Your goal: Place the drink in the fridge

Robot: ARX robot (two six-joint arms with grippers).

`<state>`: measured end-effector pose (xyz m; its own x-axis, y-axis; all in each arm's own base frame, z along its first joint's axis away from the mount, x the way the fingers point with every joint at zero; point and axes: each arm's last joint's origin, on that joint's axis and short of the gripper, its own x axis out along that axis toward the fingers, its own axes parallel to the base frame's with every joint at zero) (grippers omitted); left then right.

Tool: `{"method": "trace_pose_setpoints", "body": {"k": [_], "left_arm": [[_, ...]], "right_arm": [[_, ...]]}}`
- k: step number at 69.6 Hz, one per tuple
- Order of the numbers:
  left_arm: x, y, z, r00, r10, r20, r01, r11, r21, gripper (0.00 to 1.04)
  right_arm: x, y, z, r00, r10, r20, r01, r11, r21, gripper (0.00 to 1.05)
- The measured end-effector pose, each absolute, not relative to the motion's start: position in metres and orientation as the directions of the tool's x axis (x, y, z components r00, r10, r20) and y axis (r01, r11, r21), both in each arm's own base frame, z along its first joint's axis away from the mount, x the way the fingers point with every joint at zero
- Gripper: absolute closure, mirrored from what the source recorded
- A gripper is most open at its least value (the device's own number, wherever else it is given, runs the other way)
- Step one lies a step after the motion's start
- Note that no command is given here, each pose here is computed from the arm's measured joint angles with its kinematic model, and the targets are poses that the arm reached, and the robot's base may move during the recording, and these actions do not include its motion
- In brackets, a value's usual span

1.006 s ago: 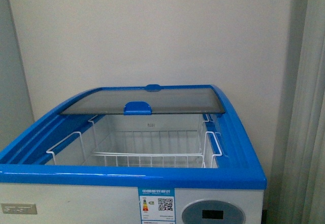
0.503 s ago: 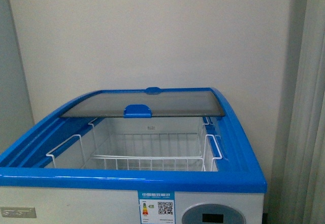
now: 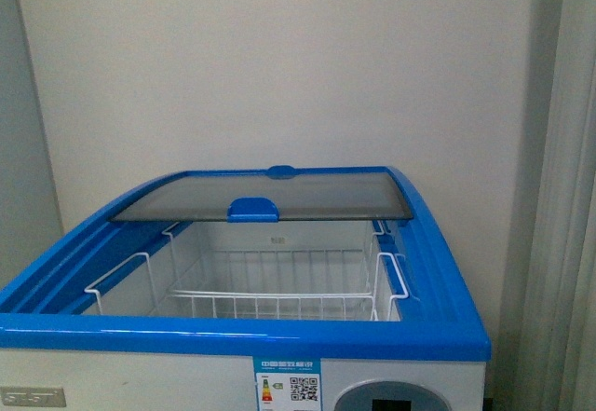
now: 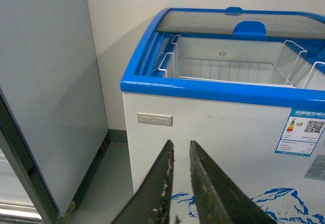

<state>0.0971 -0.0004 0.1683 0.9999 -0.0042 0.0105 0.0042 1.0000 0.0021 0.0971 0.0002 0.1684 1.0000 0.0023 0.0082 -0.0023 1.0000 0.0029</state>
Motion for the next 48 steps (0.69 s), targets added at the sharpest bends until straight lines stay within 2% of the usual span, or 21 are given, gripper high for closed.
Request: {"method": "trace_pose_setpoints", "body": {"k": [4,10,18,20,23,48], "left_arm": [[0.0971,-0.0004,0.1682,1.000,-0.004,0.010,0.004,1.000,0.002,0.58],[0.0971,-0.0004,0.1683,1.000,-0.004,0.010,0.004,1.000,0.002,0.44],[0.0971,-0.0004,0.1683,1.000,-0.004,0.010,0.004,1.000,0.002,0.14],[0.0971,-0.0004,0.1683,1.000,-0.004,0.010,0.004,1.000,0.002,0.09],[0.0971,-0.0004,0.1683,1.000,-0.004,0.010,0.004,1.000,0.002,0.07],[0.0971,-0.0004,0.1682,1.000,-0.004,0.010,0.004,1.000,0.002,0.08]], "right_arm": [[0.0971,0.0002,0.1684,1.000,0.002,0.008,-0.002,1.000,0.003,0.58],[0.0971,0.0002,0.1684,1.000,0.002,0.008,-0.002,1.000,0.003,0.44],[0.0971,0.0002,0.1684,1.000,0.002,0.008,-0.002,1.000,0.003,0.15],[0.0971,0.0002,0.1684,1.000,0.002,0.008,-0.002,1.000,0.003,0.12],[0.0971,0.0002,0.1684,1.000,0.002,0.008,-0.002,1.000,0.003,0.06],[0.0970,0.0002,0.1684,1.000,0.002,0.009,-0.002,1.000,0.003,0.08]]}}
